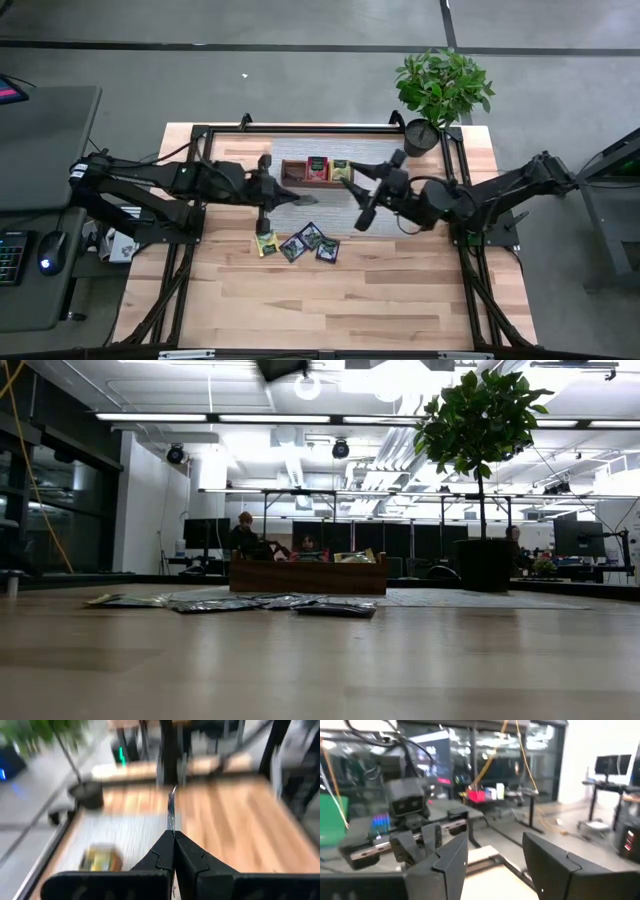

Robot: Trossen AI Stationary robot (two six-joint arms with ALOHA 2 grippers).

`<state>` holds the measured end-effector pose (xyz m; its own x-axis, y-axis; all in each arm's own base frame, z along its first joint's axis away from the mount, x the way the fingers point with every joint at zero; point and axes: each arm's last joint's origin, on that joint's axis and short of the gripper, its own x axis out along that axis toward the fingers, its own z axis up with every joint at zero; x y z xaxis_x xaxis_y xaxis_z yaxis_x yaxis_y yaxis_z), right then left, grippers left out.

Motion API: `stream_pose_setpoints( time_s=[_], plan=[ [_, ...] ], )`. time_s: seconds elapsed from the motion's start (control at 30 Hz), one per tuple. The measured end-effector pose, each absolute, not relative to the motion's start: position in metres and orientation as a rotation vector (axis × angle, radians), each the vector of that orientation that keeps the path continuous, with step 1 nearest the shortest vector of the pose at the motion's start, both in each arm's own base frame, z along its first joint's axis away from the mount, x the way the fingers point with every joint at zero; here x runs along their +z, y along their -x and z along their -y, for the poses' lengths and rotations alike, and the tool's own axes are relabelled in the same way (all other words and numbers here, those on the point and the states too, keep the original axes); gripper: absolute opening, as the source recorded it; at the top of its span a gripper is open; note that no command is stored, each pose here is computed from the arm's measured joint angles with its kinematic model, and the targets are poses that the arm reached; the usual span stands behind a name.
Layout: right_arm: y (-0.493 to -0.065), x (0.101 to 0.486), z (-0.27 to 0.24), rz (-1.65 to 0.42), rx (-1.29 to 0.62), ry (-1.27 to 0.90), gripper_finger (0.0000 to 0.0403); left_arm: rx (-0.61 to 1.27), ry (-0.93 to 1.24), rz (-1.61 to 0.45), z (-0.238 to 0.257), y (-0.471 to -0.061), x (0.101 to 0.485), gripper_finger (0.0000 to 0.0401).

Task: Pick & Place Tea
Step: Put the purple tea bag into the left section of the wooden organizer

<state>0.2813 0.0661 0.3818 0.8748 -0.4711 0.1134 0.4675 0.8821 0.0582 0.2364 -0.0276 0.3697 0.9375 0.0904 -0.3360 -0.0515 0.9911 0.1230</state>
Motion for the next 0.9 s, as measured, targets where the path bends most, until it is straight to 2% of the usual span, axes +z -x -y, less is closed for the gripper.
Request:
stream_pose_setpoints(
  time_s=[0.2,0.37,0.9],
  plan=[
    [-0.259,0.381,-0.077,0.039,-0.456,-0.119,0.0185,0.071,-0.18,-0.69,0.003,-0.238,0.334,0.0],
    [-0.254,0.372,-0.088,-0.032,-0.416,-0.146,0.0186,0.013,-0.218,-0.841,-0.03,-0.244,0.314,0.0],
    [-0.252,0.368,-0.098,-0.061,-0.367,-0.188,0.0186,-0.132,-0.13,-0.969,-0.119,-0.265,0.258,0.0]
  ],
)
